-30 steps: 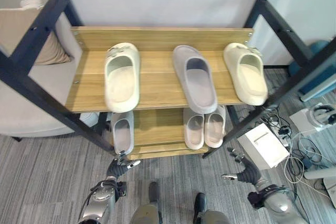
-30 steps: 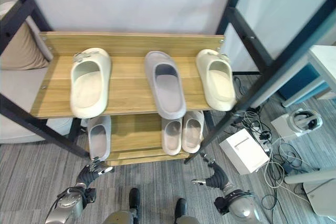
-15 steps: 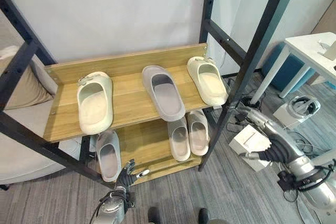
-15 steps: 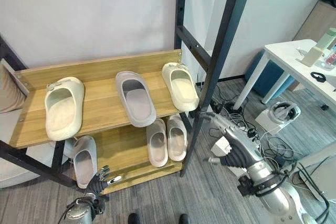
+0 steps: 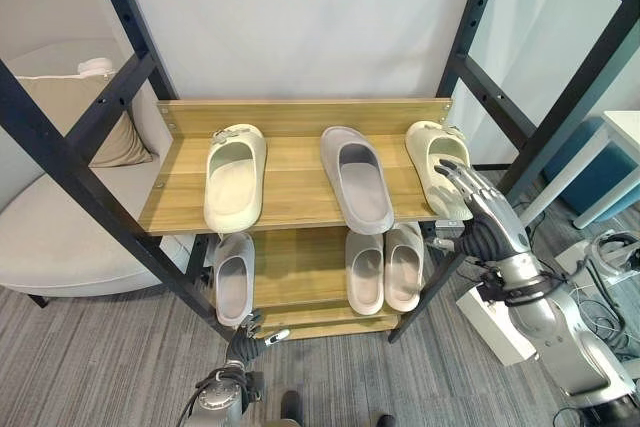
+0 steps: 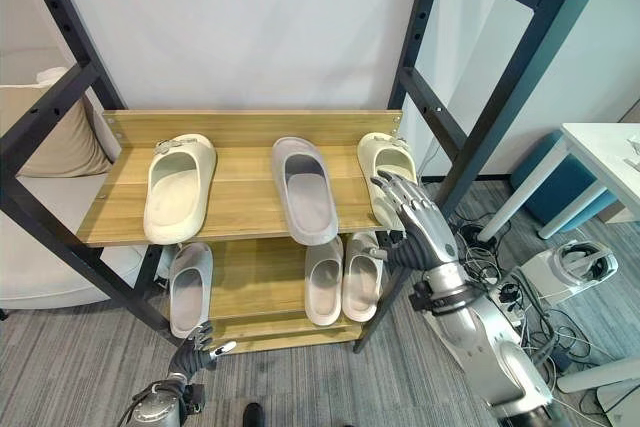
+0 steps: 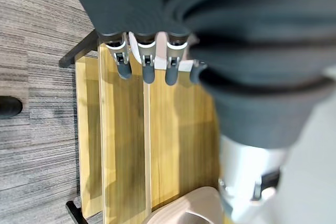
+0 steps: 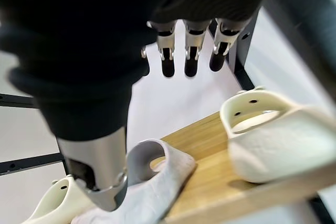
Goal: Arrange the slippers neatly on the shoe rack.
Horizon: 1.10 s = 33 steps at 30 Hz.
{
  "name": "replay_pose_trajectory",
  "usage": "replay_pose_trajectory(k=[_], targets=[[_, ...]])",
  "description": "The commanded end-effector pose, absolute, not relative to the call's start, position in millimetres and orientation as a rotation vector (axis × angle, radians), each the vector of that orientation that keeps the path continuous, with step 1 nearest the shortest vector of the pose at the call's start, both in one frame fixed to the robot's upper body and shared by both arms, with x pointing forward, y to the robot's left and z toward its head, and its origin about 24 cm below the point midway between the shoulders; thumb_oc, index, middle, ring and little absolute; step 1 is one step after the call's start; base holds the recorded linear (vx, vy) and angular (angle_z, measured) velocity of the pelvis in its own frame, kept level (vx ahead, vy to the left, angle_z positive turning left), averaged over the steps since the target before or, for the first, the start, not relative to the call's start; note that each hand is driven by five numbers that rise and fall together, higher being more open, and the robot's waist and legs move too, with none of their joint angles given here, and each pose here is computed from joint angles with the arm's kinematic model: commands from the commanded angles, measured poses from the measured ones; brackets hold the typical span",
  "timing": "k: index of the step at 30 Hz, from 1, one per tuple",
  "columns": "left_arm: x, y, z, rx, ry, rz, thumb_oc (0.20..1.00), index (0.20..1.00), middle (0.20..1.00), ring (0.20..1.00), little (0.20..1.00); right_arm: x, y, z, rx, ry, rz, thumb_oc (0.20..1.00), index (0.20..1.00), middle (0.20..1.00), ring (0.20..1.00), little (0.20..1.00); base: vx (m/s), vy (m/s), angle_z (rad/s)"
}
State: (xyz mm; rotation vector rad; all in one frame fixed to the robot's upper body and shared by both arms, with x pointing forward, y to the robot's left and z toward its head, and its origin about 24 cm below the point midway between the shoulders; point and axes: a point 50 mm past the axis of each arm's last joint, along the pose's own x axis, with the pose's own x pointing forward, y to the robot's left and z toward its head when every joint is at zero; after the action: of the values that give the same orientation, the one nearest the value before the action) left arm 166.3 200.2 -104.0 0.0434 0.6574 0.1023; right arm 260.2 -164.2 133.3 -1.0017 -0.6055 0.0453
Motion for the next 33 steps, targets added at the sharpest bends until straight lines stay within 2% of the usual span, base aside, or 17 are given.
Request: replay_pose_trajectory(k=[1, 11, 21, 24, 33], targets=[[200, 204, -85, 0.105, 0.537, 0.077, 1.0, 1.0, 1.0, 1.0, 1.0, 266, -159, 168, -0.991, -0.784, -0.062, 1.0, 1.0, 1.0, 1.0, 1.0, 0.05, 0.028, 0.24], [199, 203, -86, 0.112, 0.541, 0.084, 1.0, 1.0, 1.0, 1.0, 1.0, 297, -148, 178, -0.947, -0.793, -0.181, 1.0, 1.0, 1.0, 1.0, 1.0, 0.03, 0.03, 0.13], [186, 208, -93, 0.125, 0.586, 0.097, 1.0, 1.0, 1.0, 1.0, 1.0, 304, -183, 134, -1.009, -0.542, -0.25, 1.0, 1.0, 1.0, 1.0, 1.0, 0.01, 0.022, 0.03], [189, 204, -92, 0.124, 0.58, 0.058, 1.0, 1.0, 1.0, 1.0, 1.0, 341, -198, 126, -1.028, -0.371, -0.286, 1.0, 1.0, 1.0, 1.0, 1.0, 0.0, -0.001, 0.01], [191, 203, -93, 0.12, 0.595, 0.049, 1.0, 1.0, 1.0, 1.0, 1.0, 368, -188, 146, -0.992, -0.347, -0.262, 1.0, 1.0, 1.0, 1.0, 1.0, 0.0, -0.001, -0.01]])
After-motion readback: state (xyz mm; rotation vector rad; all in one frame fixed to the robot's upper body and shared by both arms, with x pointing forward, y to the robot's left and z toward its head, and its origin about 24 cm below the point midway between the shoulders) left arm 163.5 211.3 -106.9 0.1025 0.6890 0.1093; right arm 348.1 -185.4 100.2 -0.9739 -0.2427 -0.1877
